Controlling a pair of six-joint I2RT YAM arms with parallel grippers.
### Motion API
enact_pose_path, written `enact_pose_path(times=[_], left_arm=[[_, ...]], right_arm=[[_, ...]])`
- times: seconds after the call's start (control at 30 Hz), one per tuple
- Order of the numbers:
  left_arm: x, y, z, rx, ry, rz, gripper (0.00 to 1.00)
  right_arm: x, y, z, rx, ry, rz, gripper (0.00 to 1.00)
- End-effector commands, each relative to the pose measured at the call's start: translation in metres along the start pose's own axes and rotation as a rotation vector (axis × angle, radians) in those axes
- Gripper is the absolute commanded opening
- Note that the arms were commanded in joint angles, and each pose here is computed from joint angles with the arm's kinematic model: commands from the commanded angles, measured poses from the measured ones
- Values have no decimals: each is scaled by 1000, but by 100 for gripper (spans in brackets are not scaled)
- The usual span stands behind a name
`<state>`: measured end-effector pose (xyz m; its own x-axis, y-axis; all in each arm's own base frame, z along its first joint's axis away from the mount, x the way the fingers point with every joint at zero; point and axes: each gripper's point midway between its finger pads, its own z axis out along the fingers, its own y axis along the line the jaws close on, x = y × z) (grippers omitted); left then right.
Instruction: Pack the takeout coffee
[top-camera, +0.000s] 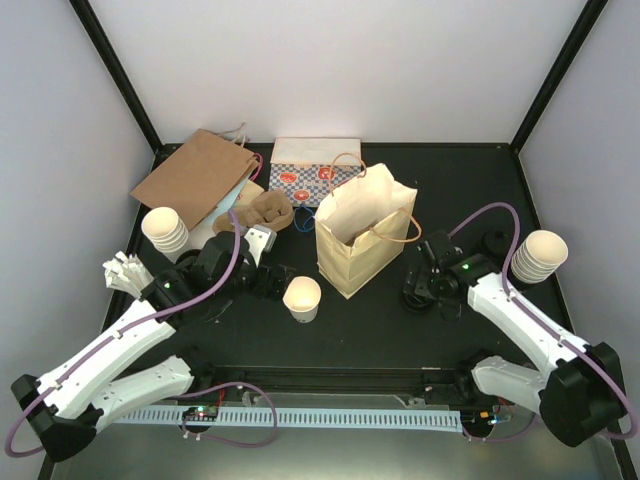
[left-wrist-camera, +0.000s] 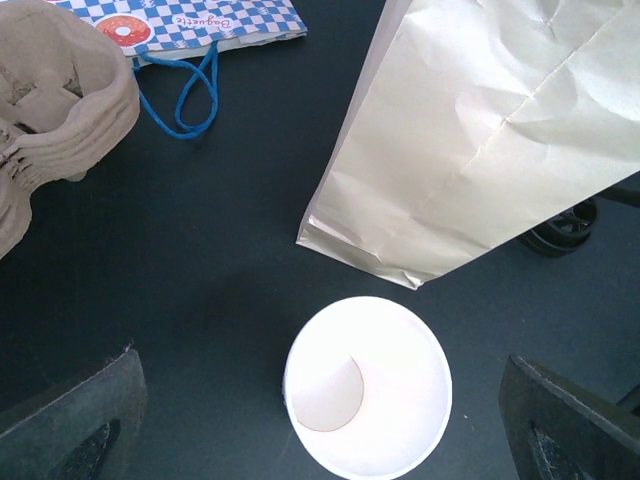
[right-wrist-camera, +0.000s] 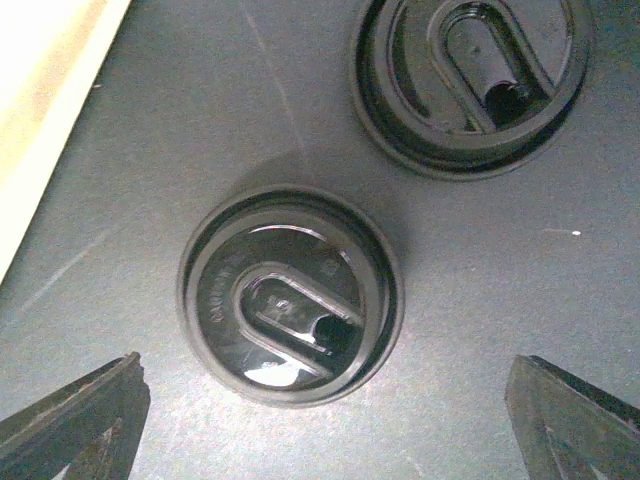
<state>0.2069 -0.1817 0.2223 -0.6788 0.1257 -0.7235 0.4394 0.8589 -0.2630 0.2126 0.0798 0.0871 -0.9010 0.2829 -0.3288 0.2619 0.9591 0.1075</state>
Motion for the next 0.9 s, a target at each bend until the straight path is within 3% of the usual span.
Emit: enact_pose_path(times=[0.0,0.33,0.6,0.87], left_arm=[[-17,-8,-4,31,-45,-19,99],[-12,-5,-6,28,-42,-26,99],[-12,-4,-6,25,-51,-23,99],[-13,-4,-4,22,-49,-17,99]], right_arm=[[-12,-10,9,104,-33,4,100],[-69,-35,37,174,-62,171,100],[-83,-45,64,137,-37,306,100],[-86,-46,84,114,9,326,100]])
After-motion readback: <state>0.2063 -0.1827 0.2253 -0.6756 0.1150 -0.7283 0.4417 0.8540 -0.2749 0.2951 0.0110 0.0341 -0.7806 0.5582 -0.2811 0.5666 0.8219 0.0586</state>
